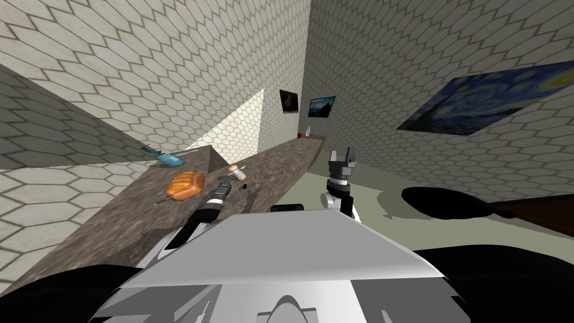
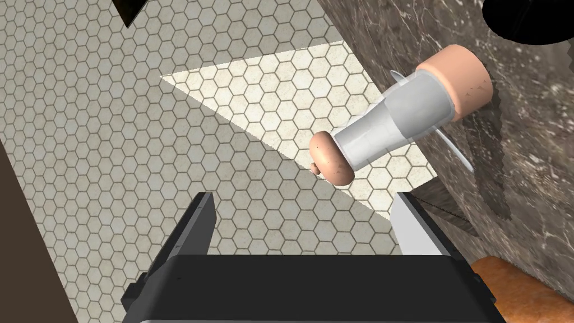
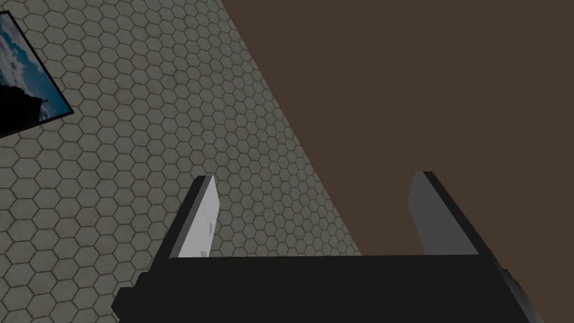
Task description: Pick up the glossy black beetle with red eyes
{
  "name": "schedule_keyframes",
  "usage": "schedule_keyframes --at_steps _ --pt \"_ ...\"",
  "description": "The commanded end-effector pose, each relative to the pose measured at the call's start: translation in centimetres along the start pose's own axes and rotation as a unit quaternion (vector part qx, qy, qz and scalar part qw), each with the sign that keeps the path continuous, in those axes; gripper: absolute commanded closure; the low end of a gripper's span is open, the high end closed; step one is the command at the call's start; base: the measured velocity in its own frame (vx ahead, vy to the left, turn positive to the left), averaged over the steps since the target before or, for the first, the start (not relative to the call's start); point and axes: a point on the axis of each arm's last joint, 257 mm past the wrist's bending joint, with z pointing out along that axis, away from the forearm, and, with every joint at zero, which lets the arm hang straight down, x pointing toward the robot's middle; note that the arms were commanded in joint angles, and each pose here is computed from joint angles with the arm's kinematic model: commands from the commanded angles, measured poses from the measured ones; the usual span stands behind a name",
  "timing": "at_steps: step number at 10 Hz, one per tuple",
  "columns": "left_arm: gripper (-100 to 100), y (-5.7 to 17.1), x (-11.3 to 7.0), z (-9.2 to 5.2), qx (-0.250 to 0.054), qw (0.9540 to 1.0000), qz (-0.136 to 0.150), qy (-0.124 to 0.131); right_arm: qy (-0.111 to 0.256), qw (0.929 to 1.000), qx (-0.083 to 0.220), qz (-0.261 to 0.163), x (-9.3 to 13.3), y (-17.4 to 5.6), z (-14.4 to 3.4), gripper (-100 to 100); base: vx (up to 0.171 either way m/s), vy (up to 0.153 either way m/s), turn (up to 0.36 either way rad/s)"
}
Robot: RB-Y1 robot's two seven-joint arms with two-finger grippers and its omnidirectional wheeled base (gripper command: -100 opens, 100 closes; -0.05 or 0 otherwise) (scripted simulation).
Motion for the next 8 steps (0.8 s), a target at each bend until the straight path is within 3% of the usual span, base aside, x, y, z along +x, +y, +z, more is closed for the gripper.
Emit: schedule_keyframes --at_steps 1,5,8 --pt "-100 1.8 -0.1 -0.3 -0.031 0.9994 0.012 0.013 0.000 1.0000 0.000 0.000 0.0 0.0 0.0 0 0.022 -0.013 -0.135" --pt "-100 4.4 -0.1 -0.9 -0.076 0.9963 0.027 0.030 0.000 1.0000 0.000 0.000 0.0 0.0 0.0 0 0.017 -0.011 -0.090" --pt "-100 7.7 -0.2 -2.0 -0.133 0.9884 0.050 0.054 0.000 1.0000 0.000 0.000 0.0 0.0 0.0 0 0.015 -0.017 -0.145"
